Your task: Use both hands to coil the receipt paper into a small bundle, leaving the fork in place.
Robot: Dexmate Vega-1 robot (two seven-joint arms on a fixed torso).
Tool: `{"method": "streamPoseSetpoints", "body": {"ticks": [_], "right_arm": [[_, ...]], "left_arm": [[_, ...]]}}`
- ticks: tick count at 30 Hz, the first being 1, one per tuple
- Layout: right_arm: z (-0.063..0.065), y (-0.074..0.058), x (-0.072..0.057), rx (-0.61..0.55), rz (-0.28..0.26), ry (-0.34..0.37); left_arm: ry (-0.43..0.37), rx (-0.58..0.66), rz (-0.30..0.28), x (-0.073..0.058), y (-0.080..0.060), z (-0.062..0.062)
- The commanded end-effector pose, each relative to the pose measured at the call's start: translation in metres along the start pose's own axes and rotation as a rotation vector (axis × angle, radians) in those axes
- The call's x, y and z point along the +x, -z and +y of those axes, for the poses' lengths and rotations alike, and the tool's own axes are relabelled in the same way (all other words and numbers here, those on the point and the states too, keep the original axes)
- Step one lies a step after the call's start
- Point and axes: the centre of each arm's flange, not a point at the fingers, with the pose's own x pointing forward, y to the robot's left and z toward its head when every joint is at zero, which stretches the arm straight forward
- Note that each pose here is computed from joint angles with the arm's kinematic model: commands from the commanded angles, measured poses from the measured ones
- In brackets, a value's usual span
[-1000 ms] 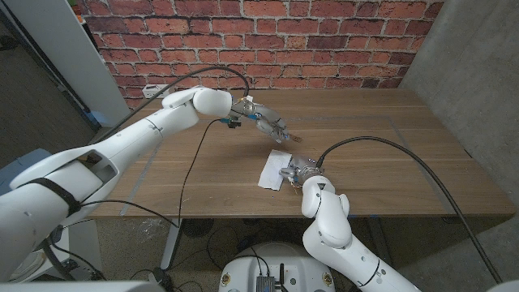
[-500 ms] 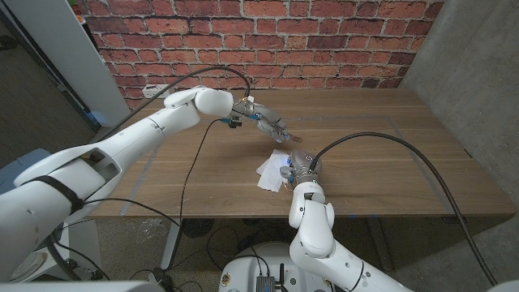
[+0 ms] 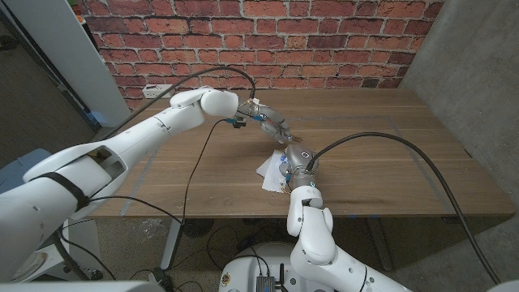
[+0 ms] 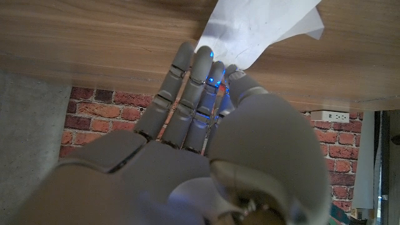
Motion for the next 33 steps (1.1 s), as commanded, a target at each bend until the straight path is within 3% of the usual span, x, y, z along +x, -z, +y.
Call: {"method": "streamPoseSetpoints", "body": {"ticks": [1,6,17,29,33], "right_arm": [[0.001,-0.009,0.002,0.025,-0.089,-0.187],[0.007,-0.012,0.008,0.021,-0.093,-0.274],[0.014,-0.017,0.016,0.011,-0.095,-0.358],[0.016,-0.022,0.021,-0.026,-0.109,-0.349],[0.015,-0.023,0.021,-0.031,-0.107,-0.338]], "left_arm": [[0.006,0.052,-0.024,0.010,-0.012,0.002],[0.010,0.064,-0.024,0.010,-0.014,0.002],[0.028,0.072,-0.026,0.011,-0.016,0.001],[0.008,0.161,0.000,0.014,-0.030,-0.010],[0.009,0.243,0.045,0.013,-0.040,-0.016]]}}
